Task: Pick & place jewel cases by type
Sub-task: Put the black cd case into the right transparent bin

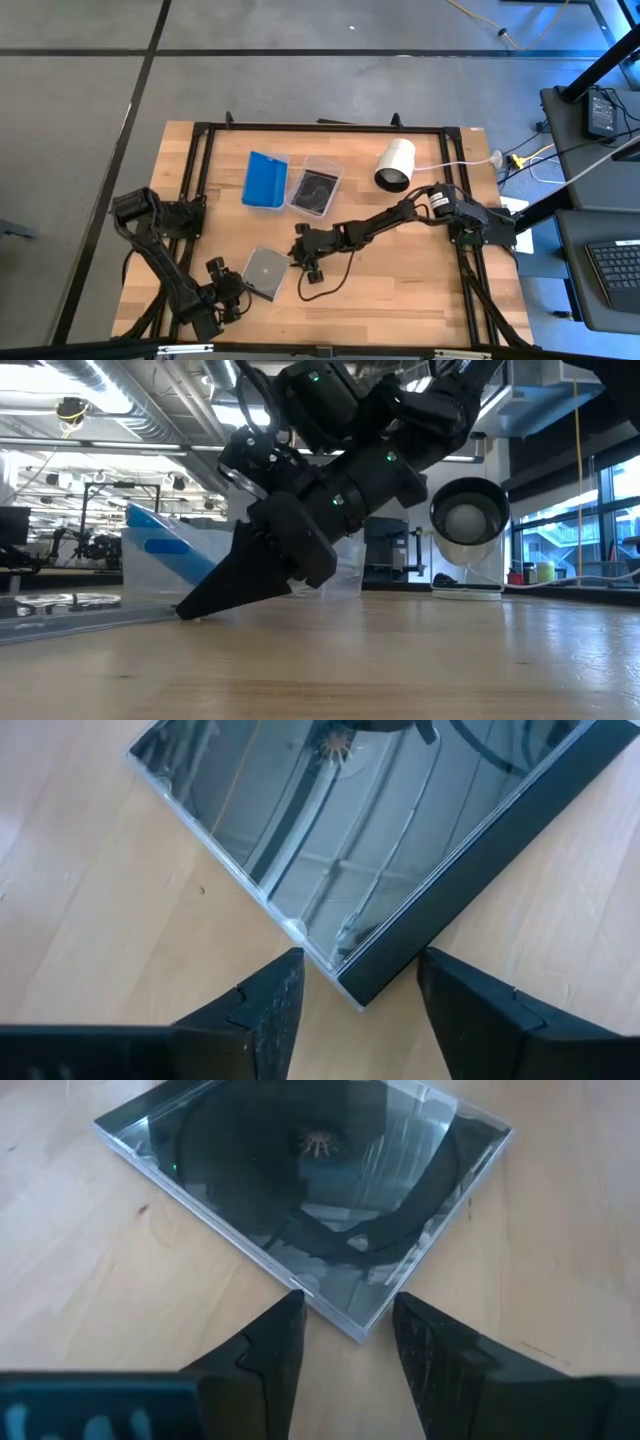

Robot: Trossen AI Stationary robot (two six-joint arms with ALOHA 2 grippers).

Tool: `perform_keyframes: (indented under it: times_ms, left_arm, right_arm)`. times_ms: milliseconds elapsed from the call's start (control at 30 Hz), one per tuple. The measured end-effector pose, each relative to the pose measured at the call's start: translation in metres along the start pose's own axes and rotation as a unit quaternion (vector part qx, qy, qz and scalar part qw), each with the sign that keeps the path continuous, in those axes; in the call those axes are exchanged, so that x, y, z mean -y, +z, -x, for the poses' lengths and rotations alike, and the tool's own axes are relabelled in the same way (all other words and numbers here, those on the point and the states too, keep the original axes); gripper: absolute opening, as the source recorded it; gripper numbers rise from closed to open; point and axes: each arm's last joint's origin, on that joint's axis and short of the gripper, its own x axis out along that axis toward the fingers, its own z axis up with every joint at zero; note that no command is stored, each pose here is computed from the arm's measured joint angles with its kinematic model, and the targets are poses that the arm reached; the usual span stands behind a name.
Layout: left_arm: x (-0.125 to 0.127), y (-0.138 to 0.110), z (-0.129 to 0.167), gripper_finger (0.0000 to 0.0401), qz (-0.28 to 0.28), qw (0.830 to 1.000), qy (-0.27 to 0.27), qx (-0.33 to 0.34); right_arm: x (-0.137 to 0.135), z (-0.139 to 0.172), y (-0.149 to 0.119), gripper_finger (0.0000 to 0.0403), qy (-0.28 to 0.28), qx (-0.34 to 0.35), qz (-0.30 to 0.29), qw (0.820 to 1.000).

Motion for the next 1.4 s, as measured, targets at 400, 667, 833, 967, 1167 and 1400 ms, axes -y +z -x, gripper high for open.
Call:
perform_keyframes:
  times_ms: [400, 667, 833, 967, 1167, 1400]
  left_arm:
    - [0.002, 0.022, -0.013, 0.0161, -0.076, 0.997, -0.009, -0.014]
    - [-0.002, 0.042, -0.024, 0.0161, -0.137, 0.99, -0.003, -0.03]
    - [-0.004, 0.05, -0.029, 0.016, -0.18, 0.983, 0.001, -0.034]
    - [-0.005, 0.053, -0.031, 0.0163, -0.217, 0.976, 0.004, -0.032]
    - [-0.006, 0.06, -0.036, 0.016, -0.208, 0.978, 0.005, -0.021]
    - [-0.006, 0.062, -0.036, 0.016, -0.138, 0.989, -0.009, -0.051]
  right_arm:
    - [-0.008, 0.004, -0.009, 0.0159, 0.032, -0.071, -0.028, 0.997]
    - [-0.02, 0.007, -0.012, 0.016, 0.042, -0.1, -0.024, 0.994]
    - [-0.024, 0.009, -0.014, 0.016, 0.038, -0.12, -0.03, 0.992]
    - [-0.031, 0.01, -0.015, 0.016, 0.004, -0.134, 0.004, 0.991]
    - [-0.034, 0.011, -0.014, 0.016, -0.005, -0.134, -0.009, 0.991]
    - [-0.036, 0.011, -0.015, 0.0159, -0.01, -0.135, -0.022, 0.991]
